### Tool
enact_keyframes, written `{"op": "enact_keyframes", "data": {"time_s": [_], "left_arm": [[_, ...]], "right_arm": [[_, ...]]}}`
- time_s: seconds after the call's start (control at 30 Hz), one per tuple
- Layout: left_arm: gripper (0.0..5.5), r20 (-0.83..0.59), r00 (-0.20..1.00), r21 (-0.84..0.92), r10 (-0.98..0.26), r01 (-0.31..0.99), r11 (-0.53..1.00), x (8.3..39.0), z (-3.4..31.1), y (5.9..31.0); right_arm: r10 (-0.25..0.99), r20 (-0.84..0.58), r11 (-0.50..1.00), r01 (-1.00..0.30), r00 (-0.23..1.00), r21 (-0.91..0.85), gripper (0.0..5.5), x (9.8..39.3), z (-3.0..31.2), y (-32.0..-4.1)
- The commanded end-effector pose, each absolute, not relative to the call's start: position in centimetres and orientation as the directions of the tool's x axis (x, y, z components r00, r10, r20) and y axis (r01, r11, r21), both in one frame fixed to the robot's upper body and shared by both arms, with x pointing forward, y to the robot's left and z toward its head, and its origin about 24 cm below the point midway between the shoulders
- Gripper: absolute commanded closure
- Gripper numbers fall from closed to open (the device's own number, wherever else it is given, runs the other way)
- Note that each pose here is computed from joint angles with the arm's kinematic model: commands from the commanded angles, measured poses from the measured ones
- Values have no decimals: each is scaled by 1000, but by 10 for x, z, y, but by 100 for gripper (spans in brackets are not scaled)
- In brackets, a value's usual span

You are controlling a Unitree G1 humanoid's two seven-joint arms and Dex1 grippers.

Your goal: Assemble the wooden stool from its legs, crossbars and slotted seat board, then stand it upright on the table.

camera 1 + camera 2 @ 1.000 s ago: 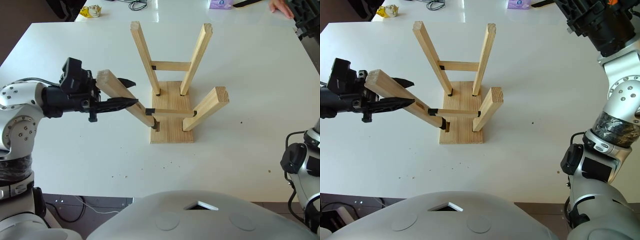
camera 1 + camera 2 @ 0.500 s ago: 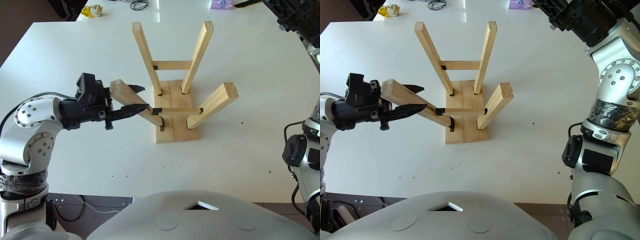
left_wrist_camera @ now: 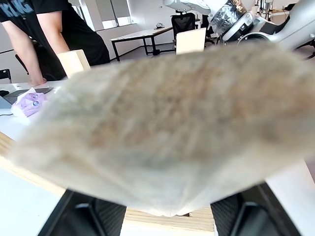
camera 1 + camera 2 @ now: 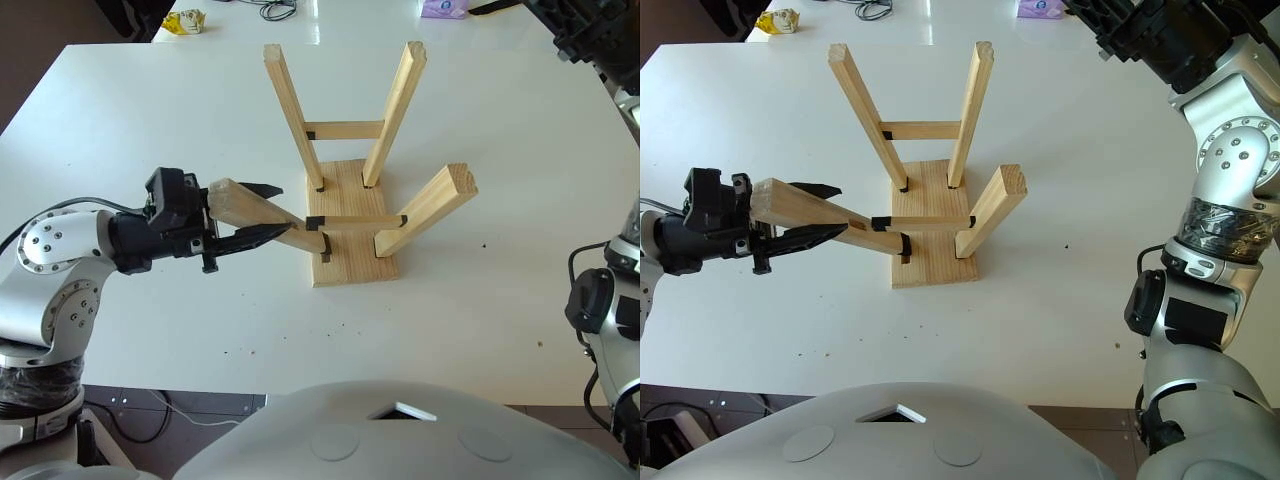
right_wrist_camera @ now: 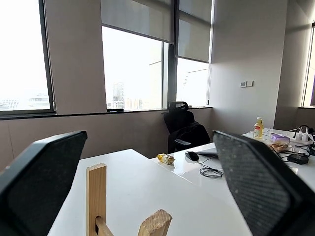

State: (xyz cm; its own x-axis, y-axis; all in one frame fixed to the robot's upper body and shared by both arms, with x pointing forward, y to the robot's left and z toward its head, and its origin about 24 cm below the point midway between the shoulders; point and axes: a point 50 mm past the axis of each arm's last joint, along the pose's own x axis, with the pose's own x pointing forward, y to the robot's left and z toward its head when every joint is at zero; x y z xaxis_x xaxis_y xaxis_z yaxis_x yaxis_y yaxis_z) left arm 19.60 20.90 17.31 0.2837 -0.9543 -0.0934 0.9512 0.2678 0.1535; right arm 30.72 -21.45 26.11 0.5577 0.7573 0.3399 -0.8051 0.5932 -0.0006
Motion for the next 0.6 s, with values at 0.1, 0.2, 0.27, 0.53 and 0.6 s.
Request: {"op": "enact_keyframes", "data": {"time_s": [0.1,0.2,0.27,0.53,0.6], "left_arm": [[345,-137,281,159,-950,953,258,198,175,212],[345,-122,276,168,-953,952,254,198,178,211],[345,-114,269,170,-956,954,248,196,180,209],[345,-101,247,196,-964,955,224,195,190,204],[345,-118,246,202,-962,955,219,197,188,204]], "right_arm": [[762,337,595,-803,553,-28,82,307,264,-213],[765,338,591,-806,548,-31,82,307,265,-212],[766,335,591,-806,548,-31,82,308,264,-213],[766,330,592,-806,552,-25,82,307,263,-213],[766,331,592,-806,552,-25,82,307,263,-212]]}}
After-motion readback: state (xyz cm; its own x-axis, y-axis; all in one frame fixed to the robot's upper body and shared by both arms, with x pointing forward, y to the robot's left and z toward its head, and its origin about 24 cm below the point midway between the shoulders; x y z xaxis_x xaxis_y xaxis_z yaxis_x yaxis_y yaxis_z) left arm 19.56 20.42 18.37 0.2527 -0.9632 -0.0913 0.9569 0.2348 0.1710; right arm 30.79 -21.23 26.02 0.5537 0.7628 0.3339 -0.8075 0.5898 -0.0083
